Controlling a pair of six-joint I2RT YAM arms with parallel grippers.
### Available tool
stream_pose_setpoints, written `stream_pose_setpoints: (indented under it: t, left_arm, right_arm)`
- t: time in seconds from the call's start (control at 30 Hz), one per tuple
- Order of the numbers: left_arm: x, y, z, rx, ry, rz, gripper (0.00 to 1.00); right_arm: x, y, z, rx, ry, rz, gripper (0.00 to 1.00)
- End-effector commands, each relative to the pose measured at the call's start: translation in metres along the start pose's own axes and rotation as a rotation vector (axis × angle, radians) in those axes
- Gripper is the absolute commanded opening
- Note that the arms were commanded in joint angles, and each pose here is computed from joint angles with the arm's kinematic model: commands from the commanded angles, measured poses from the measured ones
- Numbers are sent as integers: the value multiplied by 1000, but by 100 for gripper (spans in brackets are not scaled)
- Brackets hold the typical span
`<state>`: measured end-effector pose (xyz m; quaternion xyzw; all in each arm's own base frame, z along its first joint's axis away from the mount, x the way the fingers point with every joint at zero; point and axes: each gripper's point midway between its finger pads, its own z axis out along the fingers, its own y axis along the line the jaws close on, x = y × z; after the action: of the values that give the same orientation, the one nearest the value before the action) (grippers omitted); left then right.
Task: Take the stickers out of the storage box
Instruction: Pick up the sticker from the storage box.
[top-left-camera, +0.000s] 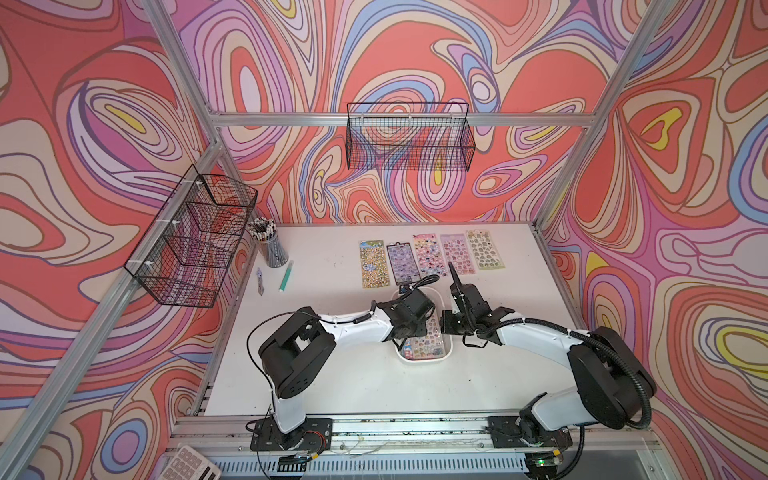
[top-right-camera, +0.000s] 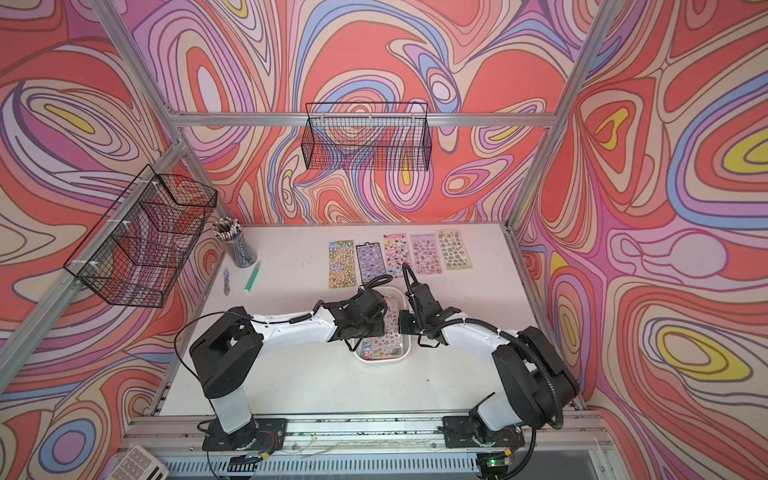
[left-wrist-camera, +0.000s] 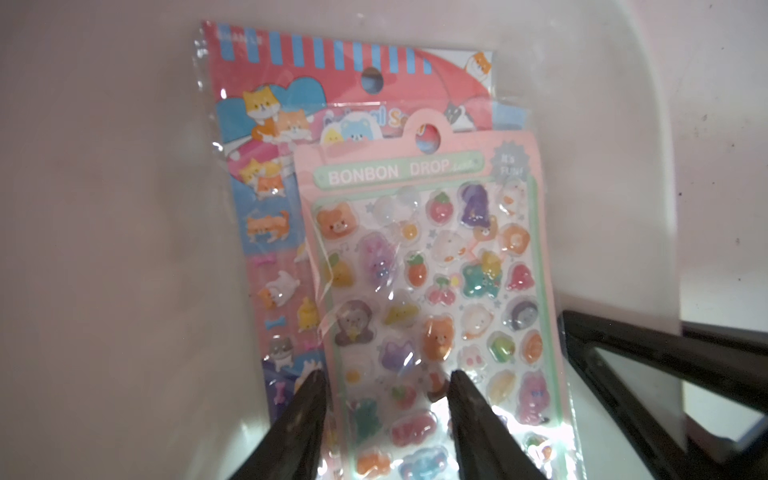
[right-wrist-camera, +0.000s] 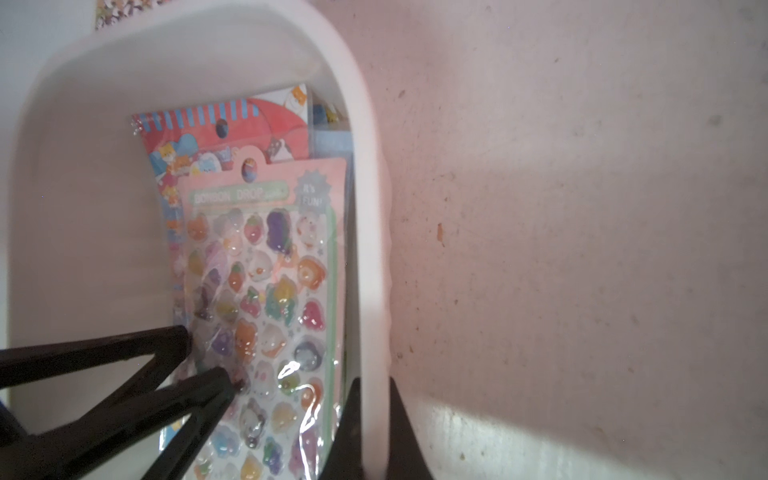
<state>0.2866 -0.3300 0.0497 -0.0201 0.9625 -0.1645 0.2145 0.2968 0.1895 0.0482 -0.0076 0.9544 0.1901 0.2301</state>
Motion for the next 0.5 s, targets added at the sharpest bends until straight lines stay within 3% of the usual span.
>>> stream_pose_setpoints:
  t: [0.0,0.3,0.47]
  left_arm:
    - [-1,23,-8,-121,-4,42,53]
    - [2,33,-6,-214,-8,104,58]
    - [4,26,-4,-172,-4,89,58]
  right_arm:
    - [11,-6,5,16,40,14,0]
    - [12,-6,5,15,42,16,0]
    - [10,-4,6,11,40,16,0]
